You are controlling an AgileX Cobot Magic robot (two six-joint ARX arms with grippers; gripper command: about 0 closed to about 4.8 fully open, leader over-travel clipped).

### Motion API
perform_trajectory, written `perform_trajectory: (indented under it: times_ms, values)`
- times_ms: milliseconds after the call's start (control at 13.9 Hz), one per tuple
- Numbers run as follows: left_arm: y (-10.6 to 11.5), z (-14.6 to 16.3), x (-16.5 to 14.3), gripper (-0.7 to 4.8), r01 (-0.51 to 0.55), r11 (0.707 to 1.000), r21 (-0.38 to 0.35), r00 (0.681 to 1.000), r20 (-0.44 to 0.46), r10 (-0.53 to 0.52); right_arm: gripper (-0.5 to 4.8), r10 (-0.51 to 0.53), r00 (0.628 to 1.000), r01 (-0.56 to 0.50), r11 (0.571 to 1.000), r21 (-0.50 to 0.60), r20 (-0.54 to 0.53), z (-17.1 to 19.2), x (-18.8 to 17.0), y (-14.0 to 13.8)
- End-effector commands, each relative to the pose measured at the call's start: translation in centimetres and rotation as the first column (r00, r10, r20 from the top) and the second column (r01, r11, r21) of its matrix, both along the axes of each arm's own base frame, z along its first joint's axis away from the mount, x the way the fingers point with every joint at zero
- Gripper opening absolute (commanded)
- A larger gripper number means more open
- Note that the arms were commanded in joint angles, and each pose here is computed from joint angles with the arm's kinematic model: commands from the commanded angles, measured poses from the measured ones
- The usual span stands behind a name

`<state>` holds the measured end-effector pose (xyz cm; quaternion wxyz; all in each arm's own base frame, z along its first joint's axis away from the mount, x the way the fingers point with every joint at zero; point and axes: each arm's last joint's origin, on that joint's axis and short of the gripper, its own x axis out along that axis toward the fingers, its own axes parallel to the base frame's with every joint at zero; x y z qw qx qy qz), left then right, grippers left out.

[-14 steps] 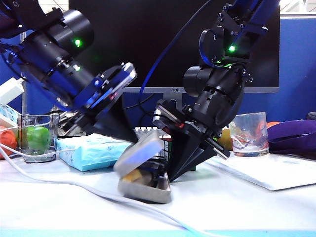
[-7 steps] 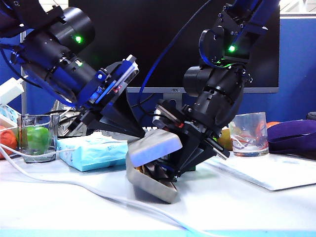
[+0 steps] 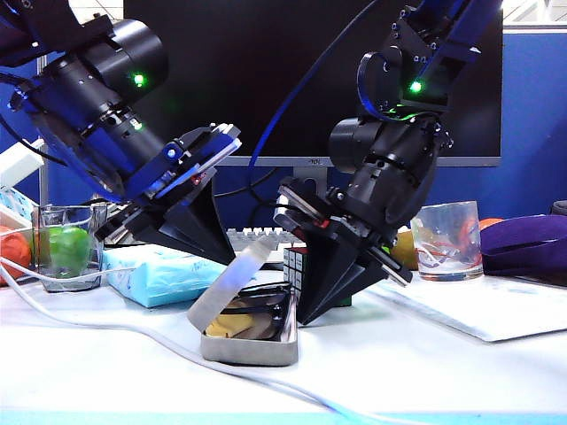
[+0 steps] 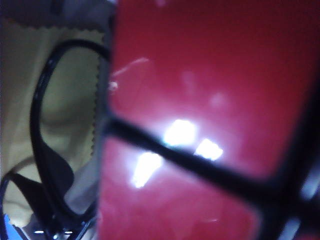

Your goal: Pick up the glasses, fold the temples of the glasses, place the glasses into the glasses case, and finally close the glasses case.

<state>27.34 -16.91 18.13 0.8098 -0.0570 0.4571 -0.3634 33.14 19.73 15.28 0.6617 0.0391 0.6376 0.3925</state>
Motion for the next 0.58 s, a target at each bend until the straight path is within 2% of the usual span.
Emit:
perform_trajectory:
  times_ms: [72,289,577]
  values:
    - [0.2,0.5,-0.3,-0.04,-0.04,0.998,0.05,0.999,0.028,0.038,-0.06,0.005,1.0,-0.005,1.0,0.019,0.009,0.7,-0.1,0.1]
    - [0.5,2.1,-0.5,-0.04,-0.064,0.997,0.037,0.994,0.09,0.06,-0.06,0.005,1.0,-0.005,1.0,0.028,0.027,1.1,-0.1,0.1]
    - [0.4,2.6,-0.7,-0.04,-0.017,1.0,-0.01,0.997,0.073,0.018,-0.06,0.005,1.0,-0.005,1.0,0.028,0.027,1.1,-0.1,0.1]
